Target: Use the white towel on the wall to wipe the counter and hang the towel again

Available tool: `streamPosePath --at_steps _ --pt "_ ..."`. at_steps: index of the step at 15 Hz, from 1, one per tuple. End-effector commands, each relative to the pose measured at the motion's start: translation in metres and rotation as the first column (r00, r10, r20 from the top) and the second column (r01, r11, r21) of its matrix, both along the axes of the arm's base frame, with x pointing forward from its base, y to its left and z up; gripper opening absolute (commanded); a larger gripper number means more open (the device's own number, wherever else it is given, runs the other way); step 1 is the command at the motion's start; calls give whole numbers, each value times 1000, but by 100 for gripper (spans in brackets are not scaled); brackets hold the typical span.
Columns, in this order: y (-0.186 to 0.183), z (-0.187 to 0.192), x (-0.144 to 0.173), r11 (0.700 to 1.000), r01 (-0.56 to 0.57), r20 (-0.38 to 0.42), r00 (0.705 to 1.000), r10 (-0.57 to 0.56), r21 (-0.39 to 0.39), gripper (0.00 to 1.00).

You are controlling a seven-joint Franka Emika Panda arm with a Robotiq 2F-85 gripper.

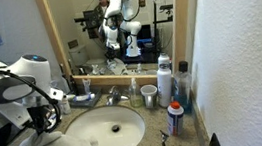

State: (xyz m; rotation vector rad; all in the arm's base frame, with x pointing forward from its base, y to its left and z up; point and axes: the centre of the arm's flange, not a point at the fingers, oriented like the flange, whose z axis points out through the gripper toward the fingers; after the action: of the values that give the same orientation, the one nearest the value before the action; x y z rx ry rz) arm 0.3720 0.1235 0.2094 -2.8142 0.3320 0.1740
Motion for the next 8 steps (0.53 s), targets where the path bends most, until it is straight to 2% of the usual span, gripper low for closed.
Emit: streamPosePath --at_steps 1,3,4,8 --pt "0 -13 14 999 27 12 1000 -27 -26 1" --pt "-14 -18 10 997 7 -30 999 -10 -81 1" --pt "-25 -20 6 992 -9 -79 997 -1 -124 1" --pt "-72 -29 -15 950 -37 -179 984 -21 -311 1"
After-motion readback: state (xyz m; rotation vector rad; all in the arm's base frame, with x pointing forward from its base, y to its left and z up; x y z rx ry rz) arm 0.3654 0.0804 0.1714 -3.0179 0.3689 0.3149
